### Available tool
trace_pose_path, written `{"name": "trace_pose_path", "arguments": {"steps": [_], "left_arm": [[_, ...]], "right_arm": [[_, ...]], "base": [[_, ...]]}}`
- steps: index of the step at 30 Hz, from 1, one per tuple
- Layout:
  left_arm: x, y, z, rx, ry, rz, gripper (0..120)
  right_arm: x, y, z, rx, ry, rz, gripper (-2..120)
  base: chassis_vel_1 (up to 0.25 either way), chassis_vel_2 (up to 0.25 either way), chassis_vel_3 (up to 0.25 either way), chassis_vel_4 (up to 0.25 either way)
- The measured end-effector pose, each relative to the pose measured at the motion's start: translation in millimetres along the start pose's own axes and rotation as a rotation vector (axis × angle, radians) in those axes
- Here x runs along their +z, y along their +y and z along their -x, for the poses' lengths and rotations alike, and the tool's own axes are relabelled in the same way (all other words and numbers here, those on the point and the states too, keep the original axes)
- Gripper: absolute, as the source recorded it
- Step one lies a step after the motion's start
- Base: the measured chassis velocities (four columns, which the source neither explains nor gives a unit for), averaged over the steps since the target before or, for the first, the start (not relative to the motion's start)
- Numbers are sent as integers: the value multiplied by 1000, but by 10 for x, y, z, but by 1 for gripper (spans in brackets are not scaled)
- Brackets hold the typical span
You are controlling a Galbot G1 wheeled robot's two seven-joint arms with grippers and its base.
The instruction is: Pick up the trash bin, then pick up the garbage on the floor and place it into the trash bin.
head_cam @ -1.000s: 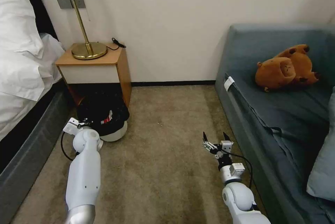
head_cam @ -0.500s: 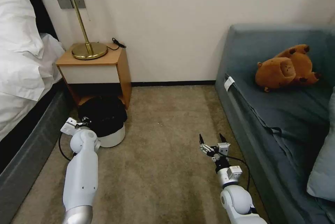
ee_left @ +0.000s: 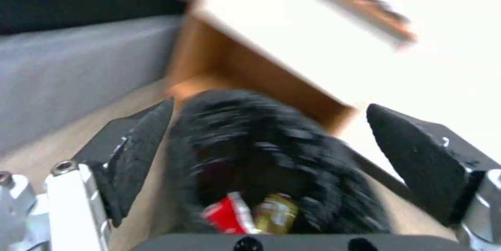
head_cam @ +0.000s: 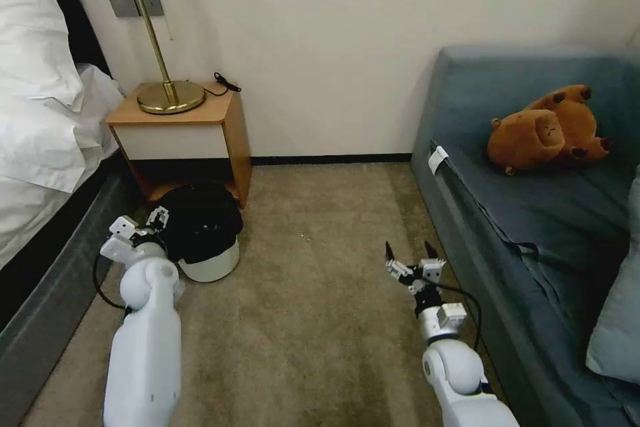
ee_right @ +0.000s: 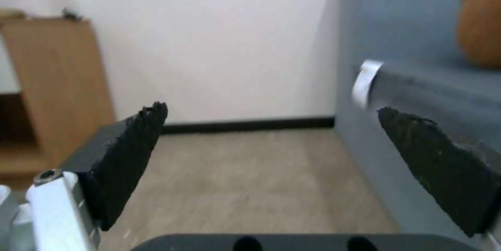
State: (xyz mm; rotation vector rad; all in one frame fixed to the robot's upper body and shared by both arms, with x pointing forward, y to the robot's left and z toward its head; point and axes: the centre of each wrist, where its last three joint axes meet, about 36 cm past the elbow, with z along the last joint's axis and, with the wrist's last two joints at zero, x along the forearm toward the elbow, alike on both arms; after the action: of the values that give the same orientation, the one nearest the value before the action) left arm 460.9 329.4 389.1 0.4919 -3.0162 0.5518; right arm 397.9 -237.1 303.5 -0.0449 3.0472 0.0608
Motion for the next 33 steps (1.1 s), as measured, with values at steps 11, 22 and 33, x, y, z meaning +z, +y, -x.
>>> {"name": "trace_pose_path", "arguments": {"steps": [11,22,33], "left_arm": [[308,7,-250,273,-51,341,100],[534,168,-410,584,3,460,100],[752,23,-409,445,-27,377,100]], "right_arm": [[-183,-216,263,2,-92,-95,100],[-3,-199,146,-11,-51,-94,100],[19,-182,139,-32,-48,-92,100]], "base": [[0,0,0,0],[0,0,0,0],[0,0,0,0]]}}
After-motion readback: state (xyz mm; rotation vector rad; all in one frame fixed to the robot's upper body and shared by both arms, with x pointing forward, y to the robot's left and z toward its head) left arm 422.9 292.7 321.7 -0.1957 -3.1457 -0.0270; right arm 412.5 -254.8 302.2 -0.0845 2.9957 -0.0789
